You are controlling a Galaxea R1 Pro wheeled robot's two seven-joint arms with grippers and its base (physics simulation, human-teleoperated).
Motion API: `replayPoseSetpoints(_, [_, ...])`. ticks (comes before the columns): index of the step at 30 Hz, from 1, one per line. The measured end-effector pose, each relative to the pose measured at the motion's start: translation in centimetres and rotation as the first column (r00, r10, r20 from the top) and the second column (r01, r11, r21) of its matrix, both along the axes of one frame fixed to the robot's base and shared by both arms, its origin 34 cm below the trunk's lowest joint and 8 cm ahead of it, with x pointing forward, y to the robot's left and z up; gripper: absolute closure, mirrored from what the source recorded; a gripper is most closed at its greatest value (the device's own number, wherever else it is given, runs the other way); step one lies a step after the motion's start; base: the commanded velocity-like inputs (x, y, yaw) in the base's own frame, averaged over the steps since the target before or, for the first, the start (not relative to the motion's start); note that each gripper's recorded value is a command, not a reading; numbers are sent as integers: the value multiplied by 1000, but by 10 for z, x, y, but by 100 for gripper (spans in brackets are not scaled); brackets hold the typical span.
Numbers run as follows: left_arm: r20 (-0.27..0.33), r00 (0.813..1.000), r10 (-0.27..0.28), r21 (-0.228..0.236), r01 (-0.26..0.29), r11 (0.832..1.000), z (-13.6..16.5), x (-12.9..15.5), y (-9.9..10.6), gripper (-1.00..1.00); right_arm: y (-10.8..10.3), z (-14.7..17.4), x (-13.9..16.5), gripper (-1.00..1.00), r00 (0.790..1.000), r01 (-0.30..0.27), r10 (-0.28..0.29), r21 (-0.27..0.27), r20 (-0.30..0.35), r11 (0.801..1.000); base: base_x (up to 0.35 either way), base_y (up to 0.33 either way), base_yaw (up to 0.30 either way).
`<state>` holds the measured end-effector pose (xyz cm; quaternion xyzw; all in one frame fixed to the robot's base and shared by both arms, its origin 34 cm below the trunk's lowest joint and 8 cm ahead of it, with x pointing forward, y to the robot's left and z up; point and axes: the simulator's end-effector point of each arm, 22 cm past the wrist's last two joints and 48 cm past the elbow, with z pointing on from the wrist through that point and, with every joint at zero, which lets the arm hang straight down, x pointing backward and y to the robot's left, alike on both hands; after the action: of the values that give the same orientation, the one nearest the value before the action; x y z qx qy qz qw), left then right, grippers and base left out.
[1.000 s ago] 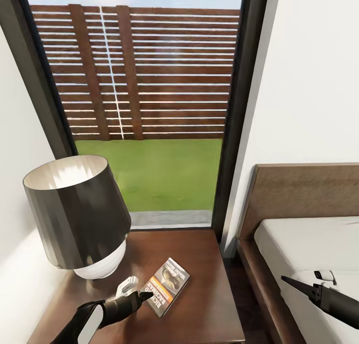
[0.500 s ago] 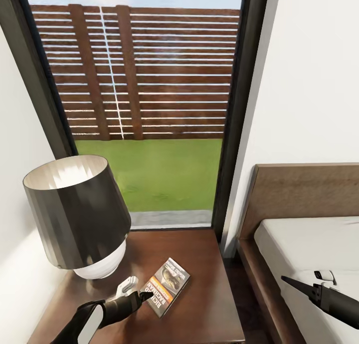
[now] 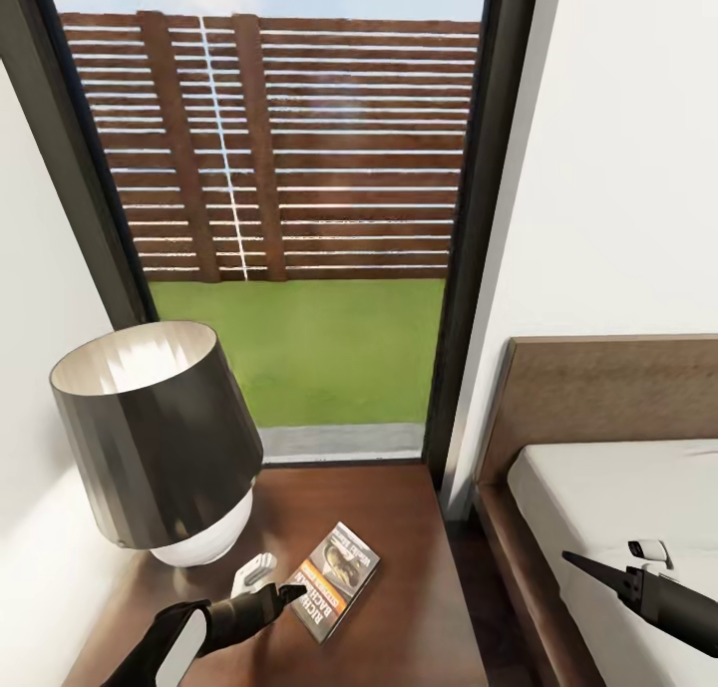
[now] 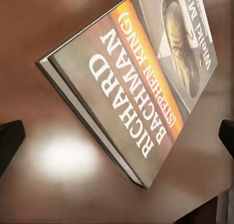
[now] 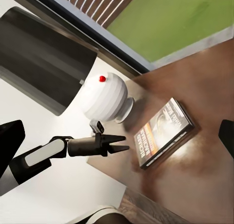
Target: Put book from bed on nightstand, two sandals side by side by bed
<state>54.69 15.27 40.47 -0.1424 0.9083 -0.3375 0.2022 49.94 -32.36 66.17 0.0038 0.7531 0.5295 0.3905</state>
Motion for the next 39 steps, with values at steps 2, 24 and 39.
replayPoseSetpoints(2, [0,1000,0,0,0,1000,4,1,0,-100,0,4,1,-100,1000,0,0,0,0,1000,0,0,0])
replayPoseSetpoints(24, [-1,1000,1,-2,-1,1000,51,10,0,-100,0,52,10,-100,1000,0,0,3,2,1000,0,0,0])
replayPoseSetpoints(39, [-3,1000,-1,-3,1,1000,81,15,-2,-100,-2,83,16,-100,1000,3,-3,4,6,1000,0,0,0])
